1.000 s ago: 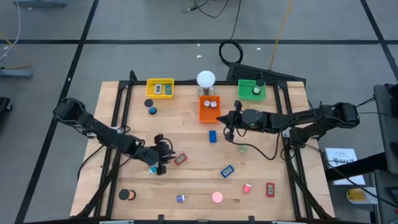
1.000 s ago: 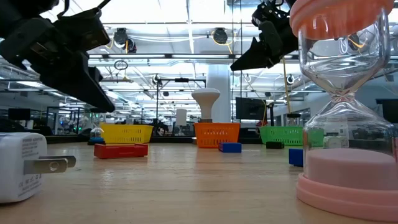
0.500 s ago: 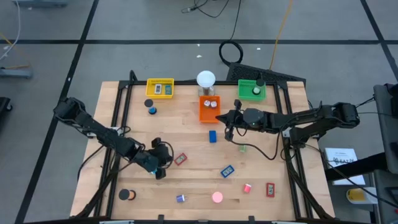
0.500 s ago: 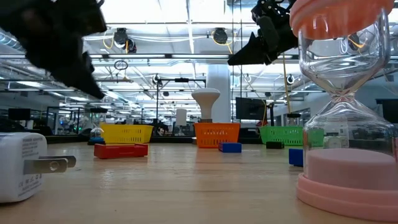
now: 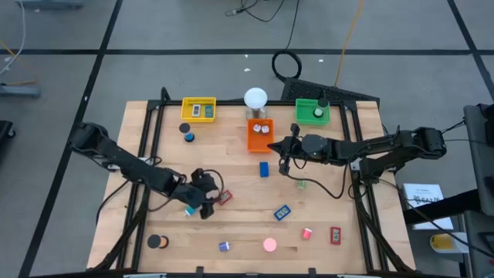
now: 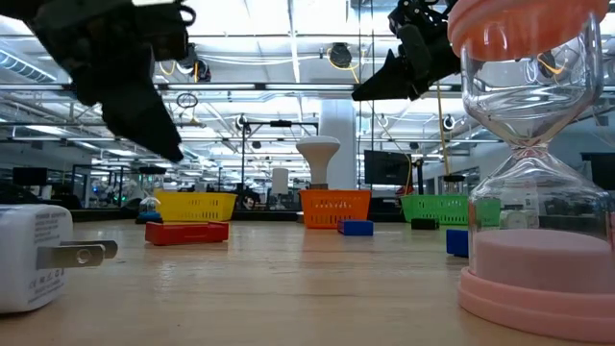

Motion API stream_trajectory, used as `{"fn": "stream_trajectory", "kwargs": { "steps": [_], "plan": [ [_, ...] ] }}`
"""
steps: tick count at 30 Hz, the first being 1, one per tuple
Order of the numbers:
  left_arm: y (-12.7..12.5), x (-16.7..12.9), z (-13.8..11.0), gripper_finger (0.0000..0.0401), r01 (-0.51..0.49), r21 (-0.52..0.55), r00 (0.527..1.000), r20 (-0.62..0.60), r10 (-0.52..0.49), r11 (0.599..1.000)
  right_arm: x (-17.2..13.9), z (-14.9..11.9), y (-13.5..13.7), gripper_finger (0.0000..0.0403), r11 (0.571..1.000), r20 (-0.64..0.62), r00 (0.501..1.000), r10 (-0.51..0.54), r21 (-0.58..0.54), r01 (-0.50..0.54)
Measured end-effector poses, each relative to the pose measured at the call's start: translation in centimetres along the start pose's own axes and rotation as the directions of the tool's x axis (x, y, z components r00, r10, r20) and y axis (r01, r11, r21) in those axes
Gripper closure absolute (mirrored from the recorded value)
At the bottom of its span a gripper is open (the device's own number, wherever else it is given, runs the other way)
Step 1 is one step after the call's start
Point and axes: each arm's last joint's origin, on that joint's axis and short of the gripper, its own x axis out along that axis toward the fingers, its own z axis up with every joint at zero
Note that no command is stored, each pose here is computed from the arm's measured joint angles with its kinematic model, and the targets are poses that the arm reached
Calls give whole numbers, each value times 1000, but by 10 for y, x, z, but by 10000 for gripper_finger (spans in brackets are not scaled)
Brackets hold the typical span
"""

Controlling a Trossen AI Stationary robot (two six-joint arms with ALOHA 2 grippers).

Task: Pick & Place Office items
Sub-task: Put the top red digital clock into the yellow bin

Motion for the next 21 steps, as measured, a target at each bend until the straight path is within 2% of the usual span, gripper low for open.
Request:
{"fn": "stream_trajectory", "kwargs": {
  "steps": [4, 15, 21],
  "plan": [
    [-3, 22, -7, 150, -32, 11, 997, -71, 33, 999, 0, 0, 0, 402, 1000, 1, 1000, 0, 0, 0],
    [-8, 53, 19, 144, -173, 99, 961, -200, 190, 980, 0, 1, 0, 402, 1000, 8, 1000, 0, 2, 0],
    [-3, 65, 18, 144, -163, 87, 950, -255, 181, 983, 0, 1, 0, 403, 1000, 8, 1000, 0, 2, 0]
  ]
}}
